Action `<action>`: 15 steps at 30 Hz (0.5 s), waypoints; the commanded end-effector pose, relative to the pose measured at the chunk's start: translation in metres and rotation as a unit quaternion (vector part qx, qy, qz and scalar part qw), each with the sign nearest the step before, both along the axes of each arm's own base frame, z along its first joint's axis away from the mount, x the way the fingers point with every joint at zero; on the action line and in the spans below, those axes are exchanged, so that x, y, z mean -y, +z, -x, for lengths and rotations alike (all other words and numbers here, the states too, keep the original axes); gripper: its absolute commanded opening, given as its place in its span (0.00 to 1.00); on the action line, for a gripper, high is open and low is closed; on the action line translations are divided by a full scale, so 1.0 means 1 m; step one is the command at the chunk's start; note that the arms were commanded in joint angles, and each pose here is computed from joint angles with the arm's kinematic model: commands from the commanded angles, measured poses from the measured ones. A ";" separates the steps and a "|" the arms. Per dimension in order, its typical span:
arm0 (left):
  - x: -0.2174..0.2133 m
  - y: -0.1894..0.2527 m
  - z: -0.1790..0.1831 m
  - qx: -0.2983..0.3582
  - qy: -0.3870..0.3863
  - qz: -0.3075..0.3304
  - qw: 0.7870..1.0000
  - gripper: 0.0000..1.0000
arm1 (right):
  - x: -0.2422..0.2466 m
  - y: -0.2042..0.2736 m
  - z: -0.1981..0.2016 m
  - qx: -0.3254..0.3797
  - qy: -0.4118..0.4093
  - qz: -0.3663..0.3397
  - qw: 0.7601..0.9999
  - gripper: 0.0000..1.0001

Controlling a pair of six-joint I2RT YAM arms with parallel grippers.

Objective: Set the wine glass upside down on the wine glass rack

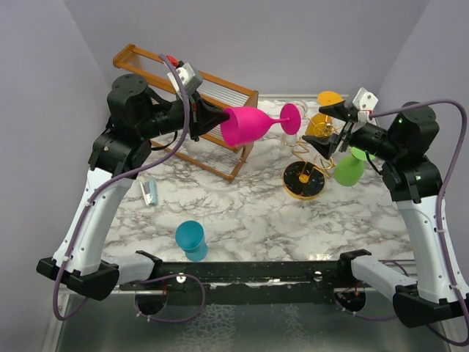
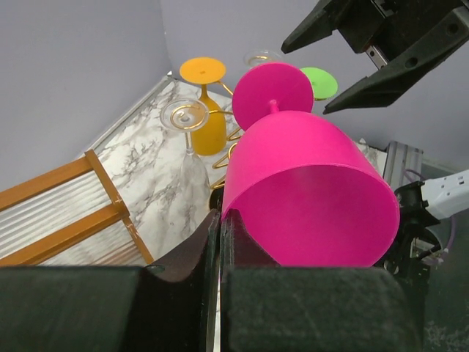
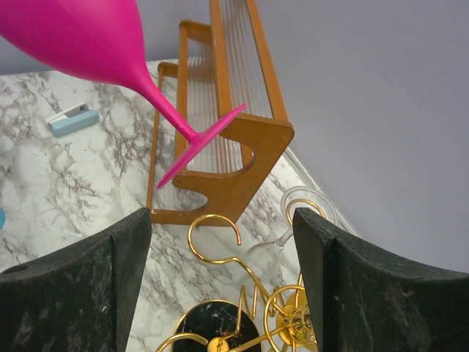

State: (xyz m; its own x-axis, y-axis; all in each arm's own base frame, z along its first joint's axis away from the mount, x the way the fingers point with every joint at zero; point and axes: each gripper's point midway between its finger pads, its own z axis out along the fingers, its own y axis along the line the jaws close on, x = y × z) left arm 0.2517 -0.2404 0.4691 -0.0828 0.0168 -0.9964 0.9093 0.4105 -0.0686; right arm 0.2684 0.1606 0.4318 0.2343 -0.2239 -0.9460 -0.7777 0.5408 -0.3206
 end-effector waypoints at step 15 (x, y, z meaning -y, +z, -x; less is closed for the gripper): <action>0.003 0.029 -0.020 0.004 0.034 0.063 0.997 0.00 | -0.019 0.019 -0.004 -0.045 0.045 -0.073 0.995 0.74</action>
